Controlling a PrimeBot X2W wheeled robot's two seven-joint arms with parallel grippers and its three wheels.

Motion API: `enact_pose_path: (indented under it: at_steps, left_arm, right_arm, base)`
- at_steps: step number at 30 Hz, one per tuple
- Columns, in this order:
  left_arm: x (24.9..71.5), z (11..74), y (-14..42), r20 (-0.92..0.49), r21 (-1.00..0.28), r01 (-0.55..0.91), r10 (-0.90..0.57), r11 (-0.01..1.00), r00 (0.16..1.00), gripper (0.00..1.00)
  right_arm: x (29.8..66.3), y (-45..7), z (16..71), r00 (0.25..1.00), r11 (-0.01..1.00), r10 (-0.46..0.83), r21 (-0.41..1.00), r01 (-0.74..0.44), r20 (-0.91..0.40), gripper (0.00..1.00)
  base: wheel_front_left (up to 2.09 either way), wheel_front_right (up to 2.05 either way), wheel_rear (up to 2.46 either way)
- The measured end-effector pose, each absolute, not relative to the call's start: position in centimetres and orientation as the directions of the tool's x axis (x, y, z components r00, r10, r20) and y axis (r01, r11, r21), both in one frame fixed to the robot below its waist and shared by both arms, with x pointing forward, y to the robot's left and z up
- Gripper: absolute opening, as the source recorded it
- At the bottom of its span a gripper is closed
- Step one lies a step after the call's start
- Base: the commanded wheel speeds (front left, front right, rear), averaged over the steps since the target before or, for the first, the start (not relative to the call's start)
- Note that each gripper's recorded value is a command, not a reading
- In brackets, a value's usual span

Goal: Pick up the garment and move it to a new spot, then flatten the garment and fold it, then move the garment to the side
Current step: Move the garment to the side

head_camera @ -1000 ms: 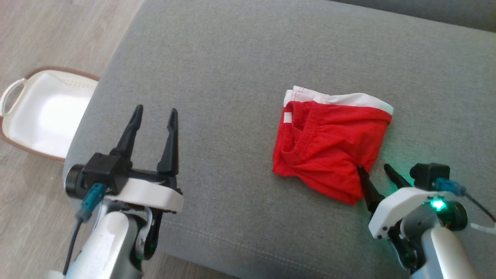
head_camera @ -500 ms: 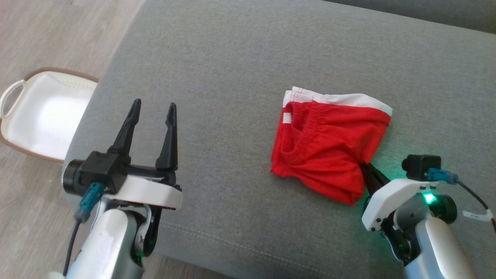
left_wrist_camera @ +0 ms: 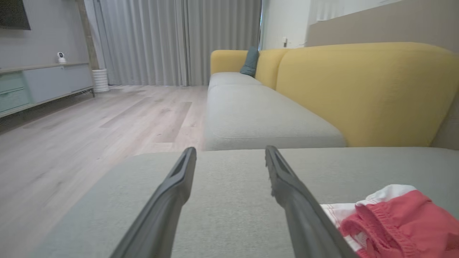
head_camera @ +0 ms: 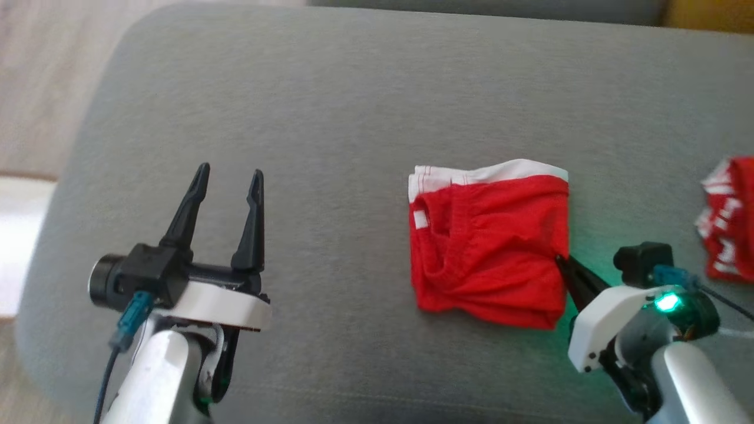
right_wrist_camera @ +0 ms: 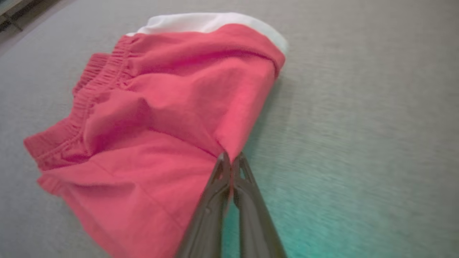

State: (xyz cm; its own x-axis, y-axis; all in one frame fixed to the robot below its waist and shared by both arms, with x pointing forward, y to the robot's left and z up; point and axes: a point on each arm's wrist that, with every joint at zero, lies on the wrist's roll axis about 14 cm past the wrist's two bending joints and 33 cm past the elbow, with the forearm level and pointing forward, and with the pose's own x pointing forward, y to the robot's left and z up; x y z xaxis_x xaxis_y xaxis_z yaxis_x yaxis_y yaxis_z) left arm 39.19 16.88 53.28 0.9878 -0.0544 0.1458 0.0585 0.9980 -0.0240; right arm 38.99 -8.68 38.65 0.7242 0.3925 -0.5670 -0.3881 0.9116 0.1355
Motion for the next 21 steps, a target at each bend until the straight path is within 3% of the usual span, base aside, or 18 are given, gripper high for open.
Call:
enact_pose_path:
  at_steps: [8,15,21]
  left_arm:
    - [41.8,53.5,11.3,0.17,-0.04,0.233,-0.223,0.972,0.96,1.0]
    - [44.8,52.9,8.2,0.183,-0.043,0.333,-0.321,0.942,0.929,1.0]
    - [46.3,51.8,5.9,0.18,-0.058,0.405,-0.389,0.913,0.904,1.0]
  right_arm:
    - [39.6,-15.3,40.2,0.789,0.96,0.262,0.061,-0.275,-0.556,0.0]
    - [45.3,-22.0,43.1,0.865,0.986,0.114,-0.052,-0.159,-0.488,0.0]
    - [45.8,-29.5,44.9,0.892,0.988,-0.072,-0.153,0.004,-0.446,0.0]
  base:
    - [0.0,0.0,0.0]
    - [0.0,0.0,0.0]
    - [0.0,0.0,0.0]
